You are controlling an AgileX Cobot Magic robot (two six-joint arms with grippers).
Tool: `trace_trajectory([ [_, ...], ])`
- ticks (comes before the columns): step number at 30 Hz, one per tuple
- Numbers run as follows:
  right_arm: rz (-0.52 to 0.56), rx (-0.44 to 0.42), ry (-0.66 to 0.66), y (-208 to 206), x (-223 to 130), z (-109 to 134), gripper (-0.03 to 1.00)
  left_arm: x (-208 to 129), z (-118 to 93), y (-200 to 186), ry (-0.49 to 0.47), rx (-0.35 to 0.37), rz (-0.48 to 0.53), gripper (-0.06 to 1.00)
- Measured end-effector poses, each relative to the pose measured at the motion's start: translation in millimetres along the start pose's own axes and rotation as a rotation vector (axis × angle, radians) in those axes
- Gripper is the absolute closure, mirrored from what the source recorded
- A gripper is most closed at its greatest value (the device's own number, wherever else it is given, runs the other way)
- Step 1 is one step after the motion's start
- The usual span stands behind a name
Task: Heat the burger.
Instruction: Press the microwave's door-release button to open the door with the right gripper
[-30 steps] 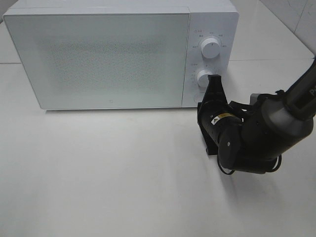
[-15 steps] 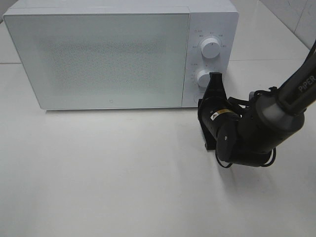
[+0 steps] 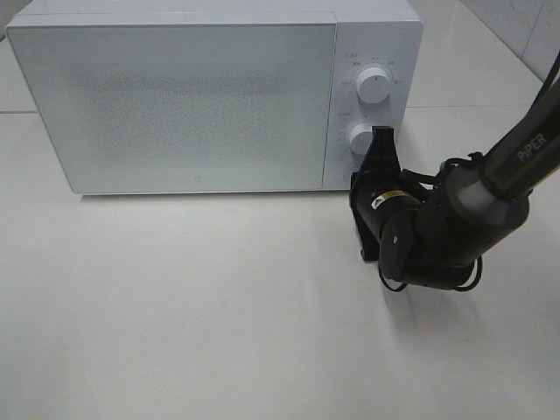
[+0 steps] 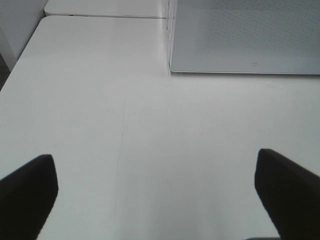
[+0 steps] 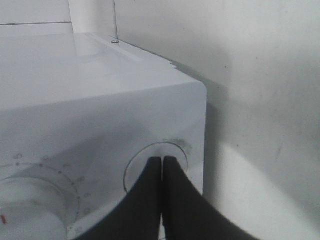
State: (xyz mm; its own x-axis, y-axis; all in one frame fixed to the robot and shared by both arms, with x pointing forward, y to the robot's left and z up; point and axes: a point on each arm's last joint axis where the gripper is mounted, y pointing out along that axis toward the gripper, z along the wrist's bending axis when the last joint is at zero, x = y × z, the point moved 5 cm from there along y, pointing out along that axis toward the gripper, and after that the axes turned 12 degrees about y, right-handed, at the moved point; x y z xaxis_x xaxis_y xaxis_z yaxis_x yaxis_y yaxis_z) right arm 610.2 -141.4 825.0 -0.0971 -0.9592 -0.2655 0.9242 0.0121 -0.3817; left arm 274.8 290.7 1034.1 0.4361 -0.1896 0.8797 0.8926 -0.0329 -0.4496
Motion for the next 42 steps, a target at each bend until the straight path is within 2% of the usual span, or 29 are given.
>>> trace_trajectory([
  [22,-0.023,0.028,0.018,14.5,-8.3,4.0,0.95,0.0,0.0,0.0,0.000,0.000,0.000,-0.05],
  [31,-0.083,0.029,0.037,24.1,-10.3,1.4,0.95,0.0,0.0,0.0,0.000,0.000,0.000,-0.05],
  [42,-0.092,0.028,0.029,24.6,-11.9,1.8,0.95,0.0,0.0,0.0,0.000,0.000,0.000,-0.05],
])
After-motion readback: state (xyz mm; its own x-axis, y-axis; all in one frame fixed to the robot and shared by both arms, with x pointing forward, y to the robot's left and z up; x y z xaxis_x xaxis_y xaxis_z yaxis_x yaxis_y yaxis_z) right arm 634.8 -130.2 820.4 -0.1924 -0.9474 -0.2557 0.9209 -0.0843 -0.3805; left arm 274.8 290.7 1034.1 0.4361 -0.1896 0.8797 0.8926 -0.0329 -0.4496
